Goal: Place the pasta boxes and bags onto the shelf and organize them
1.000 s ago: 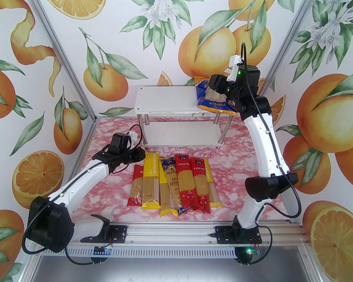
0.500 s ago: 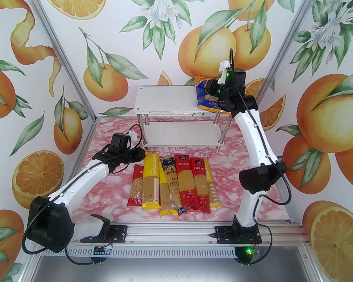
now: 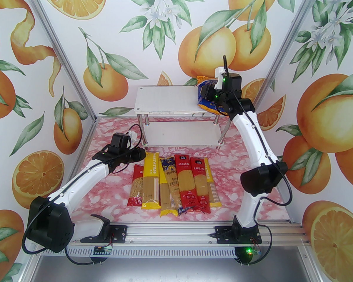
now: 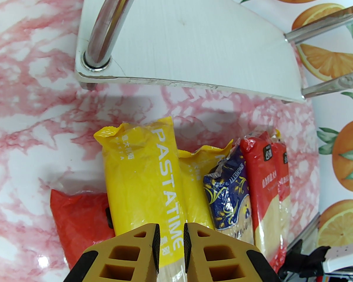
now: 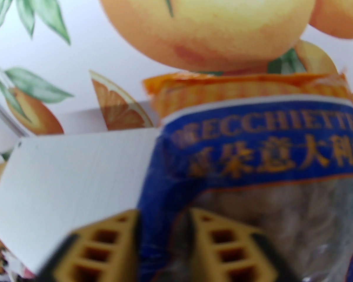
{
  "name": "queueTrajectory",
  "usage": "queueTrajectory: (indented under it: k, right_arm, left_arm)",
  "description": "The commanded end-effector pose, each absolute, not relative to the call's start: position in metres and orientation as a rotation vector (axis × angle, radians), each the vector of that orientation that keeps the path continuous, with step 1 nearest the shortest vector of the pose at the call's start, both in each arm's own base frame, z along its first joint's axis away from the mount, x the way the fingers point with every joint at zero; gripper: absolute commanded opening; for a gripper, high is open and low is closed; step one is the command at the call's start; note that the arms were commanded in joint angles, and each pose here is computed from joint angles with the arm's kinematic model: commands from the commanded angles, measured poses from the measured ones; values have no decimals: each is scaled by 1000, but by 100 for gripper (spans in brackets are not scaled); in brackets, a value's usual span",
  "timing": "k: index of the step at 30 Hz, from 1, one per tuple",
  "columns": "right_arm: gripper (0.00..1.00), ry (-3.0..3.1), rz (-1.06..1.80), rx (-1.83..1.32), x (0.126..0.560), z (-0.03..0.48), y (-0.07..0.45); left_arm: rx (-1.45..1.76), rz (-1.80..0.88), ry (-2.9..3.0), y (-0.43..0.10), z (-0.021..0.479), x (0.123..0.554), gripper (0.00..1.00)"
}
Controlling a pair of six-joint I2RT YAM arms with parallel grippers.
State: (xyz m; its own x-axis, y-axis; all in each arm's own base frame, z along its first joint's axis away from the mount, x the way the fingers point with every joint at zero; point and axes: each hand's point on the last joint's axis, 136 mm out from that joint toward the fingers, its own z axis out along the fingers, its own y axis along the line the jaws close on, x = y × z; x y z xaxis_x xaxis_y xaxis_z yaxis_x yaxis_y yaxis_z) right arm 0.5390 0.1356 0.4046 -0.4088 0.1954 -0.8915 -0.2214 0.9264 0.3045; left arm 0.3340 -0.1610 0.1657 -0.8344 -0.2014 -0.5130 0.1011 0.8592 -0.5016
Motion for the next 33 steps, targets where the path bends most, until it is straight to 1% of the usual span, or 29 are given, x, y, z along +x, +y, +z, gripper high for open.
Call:
queueTrajectory:
  k: [1,2,6,9,13,18,21,24,25,27,28,29,30,31,32,33]
  right_arm:
    - [55,2196,389,-16,523,330,132]
    - [59,2197,382,-29,522,330,134]
    - [65,2169,374,-50,523,338,136]
    - [68,2111,392,-45,528,356,136]
    - [68,1993,481,-3,529,398,132]
    - [68,1846,491,14,509,454,123]
    - [67,1840,442,35,495,466,113]
    - [65,1883,361,76,482,462,97]
    - [61,1907,328,96,477,458,91]
    - [43,1957,269,131,466,448,79]
    - [30,1987,244,145,459,442,75]
    - [20,2016,224,157,452,436,71]
    - [14,2037,216,168,446,431,68]
    - [13,2059,215,176,438,425,67]
    - [15,2074,228,187,430,419,66]
    - [21,2077,249,193,423,415,67]
  left_arm:
    - [-78,-711,2406,-160,183,342,22]
    - [-78,-712,2404,-161,183,343,22]
    - [-88,-722,2398,-161,182,342,22]
    - [-93,-723,2396,-160,181,340,22]
    - [-100,-715,2387,-158,183,339,22]
    - [-102,-696,2379,-154,184,337,22]
    - [-97,-689,2376,-154,185,338,22]
    - [-96,-686,2378,-154,184,337,22]
    - [-96,-684,2377,-153,184,338,21]
    - [-97,-680,2376,-152,185,338,21]
    - [-98,-678,2374,-150,185,338,20]
    - [-95,-677,2374,-150,185,338,20]
    - [-93,-676,2374,-150,186,338,19]
    - [-95,-672,2371,-149,187,338,19]
    - [-95,-669,2370,-148,187,338,19]
    - [-95,-668,2369,-148,187,338,19]
